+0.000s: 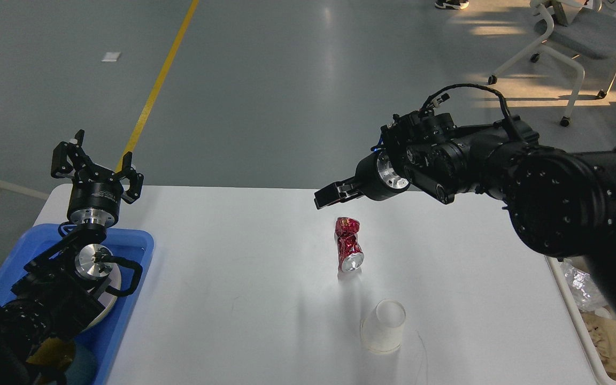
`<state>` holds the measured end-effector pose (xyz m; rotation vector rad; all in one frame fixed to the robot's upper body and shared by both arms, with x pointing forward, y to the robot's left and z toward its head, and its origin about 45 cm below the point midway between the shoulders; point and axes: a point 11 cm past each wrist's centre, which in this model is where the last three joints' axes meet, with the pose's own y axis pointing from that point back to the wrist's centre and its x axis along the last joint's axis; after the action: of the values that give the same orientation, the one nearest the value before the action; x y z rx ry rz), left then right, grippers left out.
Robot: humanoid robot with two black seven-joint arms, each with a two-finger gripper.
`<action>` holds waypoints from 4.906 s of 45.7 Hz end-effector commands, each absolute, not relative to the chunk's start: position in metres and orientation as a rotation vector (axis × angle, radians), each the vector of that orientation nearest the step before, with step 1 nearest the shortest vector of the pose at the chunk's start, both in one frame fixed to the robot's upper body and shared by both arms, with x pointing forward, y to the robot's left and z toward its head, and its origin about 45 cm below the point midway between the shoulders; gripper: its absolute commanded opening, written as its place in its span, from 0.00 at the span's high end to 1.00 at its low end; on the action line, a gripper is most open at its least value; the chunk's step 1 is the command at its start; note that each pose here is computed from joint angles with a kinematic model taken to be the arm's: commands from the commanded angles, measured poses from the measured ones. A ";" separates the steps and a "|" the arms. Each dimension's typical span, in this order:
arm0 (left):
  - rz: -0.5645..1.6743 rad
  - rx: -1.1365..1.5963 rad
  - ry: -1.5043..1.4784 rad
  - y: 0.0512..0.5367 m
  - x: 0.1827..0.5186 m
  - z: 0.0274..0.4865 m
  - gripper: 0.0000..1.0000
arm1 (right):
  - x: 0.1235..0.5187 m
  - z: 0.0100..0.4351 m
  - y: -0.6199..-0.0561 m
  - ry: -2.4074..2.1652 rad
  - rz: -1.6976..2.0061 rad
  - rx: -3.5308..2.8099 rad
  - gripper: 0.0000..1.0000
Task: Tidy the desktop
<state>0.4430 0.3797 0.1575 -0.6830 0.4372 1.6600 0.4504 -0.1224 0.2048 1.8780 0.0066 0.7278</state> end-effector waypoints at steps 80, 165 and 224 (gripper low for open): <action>1.660 -0.685 0.438 0.380 0.443 0.158 0.04 | 0.391 0.056 -0.144 -0.519 0.527 2.143 0.00; 1.659 -0.683 0.438 0.379 0.443 0.158 0.04 | 0.376 0.042 -0.141 -0.297 0.621 2.048 0.00; 1.660 -0.685 0.438 0.380 0.443 0.158 0.04 | 0.374 0.039 -0.146 -0.288 0.579 2.018 0.02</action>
<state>0.4430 0.3797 0.1576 -0.6834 0.4373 1.6598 0.3701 -0.1446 0.0341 2.0212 -0.2914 0.5812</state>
